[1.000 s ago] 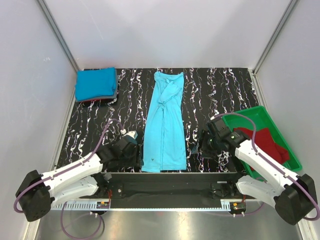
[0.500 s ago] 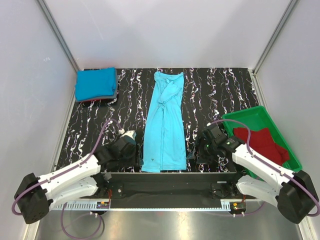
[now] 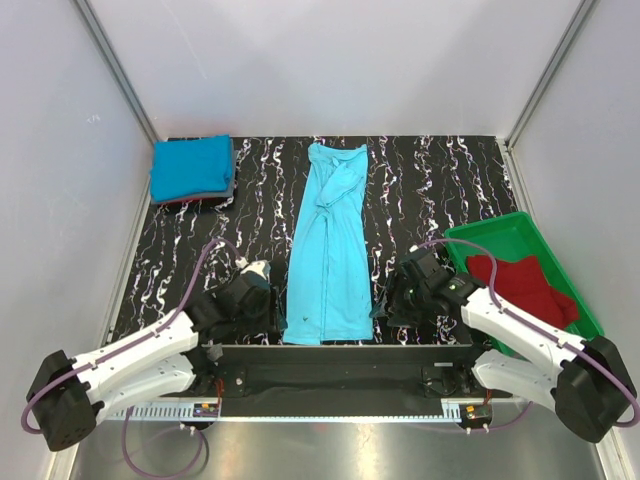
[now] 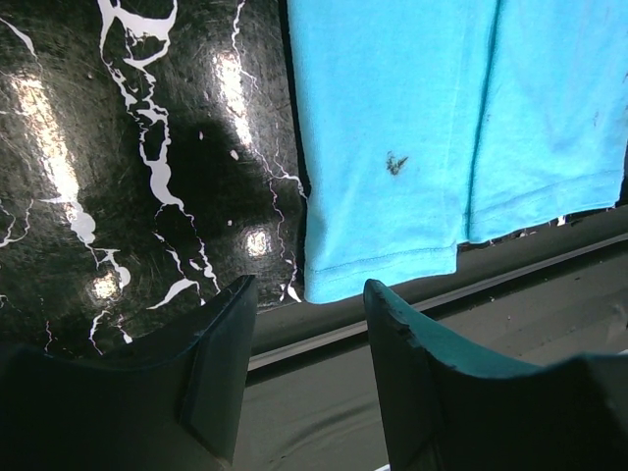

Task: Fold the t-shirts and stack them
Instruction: Fold the tshirt

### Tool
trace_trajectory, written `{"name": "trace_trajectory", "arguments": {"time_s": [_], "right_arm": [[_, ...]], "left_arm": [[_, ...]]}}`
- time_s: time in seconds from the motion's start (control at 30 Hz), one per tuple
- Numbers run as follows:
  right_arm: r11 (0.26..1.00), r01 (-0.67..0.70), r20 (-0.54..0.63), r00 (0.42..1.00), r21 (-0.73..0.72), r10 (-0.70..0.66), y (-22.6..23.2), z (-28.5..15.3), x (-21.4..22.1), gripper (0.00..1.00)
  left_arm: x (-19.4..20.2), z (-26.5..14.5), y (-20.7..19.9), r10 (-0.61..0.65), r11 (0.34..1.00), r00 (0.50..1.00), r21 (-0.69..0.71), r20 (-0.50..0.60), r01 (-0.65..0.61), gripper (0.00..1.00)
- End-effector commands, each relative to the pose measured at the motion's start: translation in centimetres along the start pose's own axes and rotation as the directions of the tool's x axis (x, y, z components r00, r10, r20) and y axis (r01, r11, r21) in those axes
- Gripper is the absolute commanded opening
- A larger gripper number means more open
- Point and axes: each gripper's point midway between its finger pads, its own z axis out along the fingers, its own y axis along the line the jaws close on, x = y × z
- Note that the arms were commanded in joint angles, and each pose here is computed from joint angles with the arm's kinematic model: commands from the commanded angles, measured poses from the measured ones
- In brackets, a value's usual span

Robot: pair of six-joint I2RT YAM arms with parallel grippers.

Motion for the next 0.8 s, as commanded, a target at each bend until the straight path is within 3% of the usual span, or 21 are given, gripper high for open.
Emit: {"name": "trace_trajectory", "arguments": {"time_s": [0.0,0.33,0.6,0.77], "right_arm": [[1.000,-0.006,0.006,1.000,-0.022,0.006,0.6,0.5,0.0,0.60],[1.000,0.001,-0.023,1.000,0.019,0.000,-0.6,2.7,0.9,0.54],[0.998,-0.001,-0.049,0.999,0.056,0.003,-1.9,4.7,1.7,0.52],[0.997,-0.006,-0.014,1.000,0.073,0.007,-2.7,4.9,1.5,0.42]], "left_arm": [[-0.4,0.0,-0.8,-0.002,1.000,1.000,0.030,0.010,0.001,0.52],[0.5,0.8,-0.3,-0.002,1.000,1.000,0.006,-0.029,0.002,0.50],[1.3,1.6,-1.7,-0.011,0.995,0.998,0.095,-0.064,0.017,0.51],[1.3,1.9,-2.4,-0.009,0.991,0.998,0.135,-0.064,0.017,0.52]]}}
